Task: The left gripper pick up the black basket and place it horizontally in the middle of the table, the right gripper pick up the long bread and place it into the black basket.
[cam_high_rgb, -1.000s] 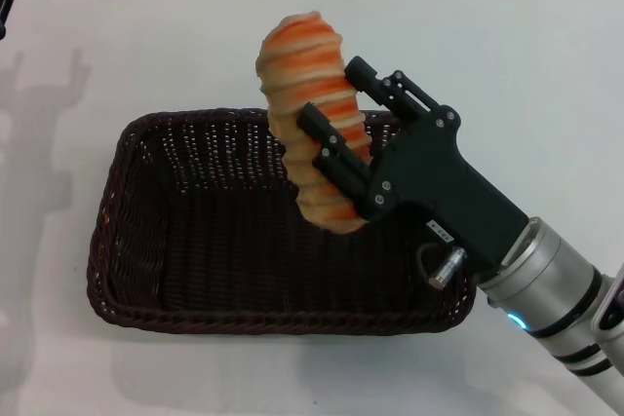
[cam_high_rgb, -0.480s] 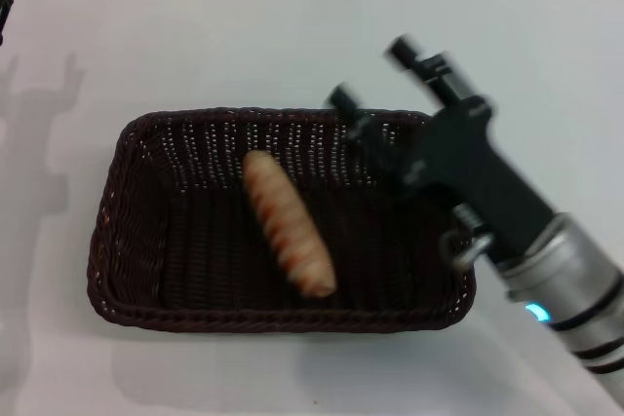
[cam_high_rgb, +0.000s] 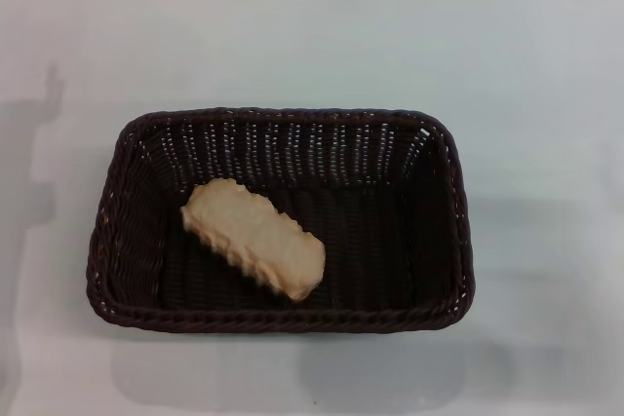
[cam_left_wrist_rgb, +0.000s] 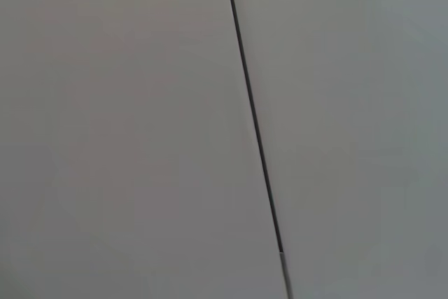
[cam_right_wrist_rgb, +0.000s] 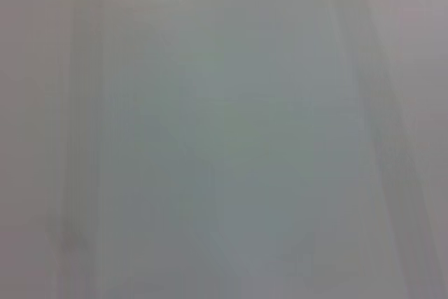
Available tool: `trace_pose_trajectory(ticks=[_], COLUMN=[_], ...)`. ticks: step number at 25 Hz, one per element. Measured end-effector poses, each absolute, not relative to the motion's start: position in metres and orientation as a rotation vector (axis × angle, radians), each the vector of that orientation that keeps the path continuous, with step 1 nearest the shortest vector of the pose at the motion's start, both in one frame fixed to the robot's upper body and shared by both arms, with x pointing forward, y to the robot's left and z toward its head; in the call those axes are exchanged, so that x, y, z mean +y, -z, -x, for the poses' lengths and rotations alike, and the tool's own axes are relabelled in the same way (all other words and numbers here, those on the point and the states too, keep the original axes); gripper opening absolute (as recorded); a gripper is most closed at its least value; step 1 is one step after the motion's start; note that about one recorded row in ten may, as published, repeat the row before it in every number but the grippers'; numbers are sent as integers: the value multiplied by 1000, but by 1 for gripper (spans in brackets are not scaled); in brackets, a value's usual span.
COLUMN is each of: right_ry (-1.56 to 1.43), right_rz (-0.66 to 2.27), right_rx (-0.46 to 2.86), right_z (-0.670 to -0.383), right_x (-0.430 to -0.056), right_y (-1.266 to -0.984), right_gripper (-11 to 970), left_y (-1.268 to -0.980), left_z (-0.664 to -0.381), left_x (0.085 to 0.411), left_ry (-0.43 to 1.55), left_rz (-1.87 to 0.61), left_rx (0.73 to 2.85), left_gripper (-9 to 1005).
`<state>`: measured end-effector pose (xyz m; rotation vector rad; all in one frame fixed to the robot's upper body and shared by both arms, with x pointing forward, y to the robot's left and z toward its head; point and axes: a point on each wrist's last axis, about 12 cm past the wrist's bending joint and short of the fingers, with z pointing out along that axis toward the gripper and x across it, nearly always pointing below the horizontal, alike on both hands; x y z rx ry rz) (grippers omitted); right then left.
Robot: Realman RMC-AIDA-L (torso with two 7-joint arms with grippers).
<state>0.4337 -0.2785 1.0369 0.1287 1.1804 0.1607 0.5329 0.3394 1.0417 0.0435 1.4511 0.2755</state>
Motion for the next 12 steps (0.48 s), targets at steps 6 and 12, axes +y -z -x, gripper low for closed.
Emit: trace_pose_trajectory(ticks=[6,12], right_ry=[-14,-10], right_rz=[-245,-228], right_rx=[1180,1206], right_z=[-413,-409], right_x=[-307,-308], right_y=[-1030,-1026], right_gripper=[823,824], left_y=[-1040,-1037], left_z=[-520,-511], left_x=[344,345], left_ry=[-295,-298], left_rz=[-37,-28], left_rx=[1423,1413], left_gripper=[814,814])
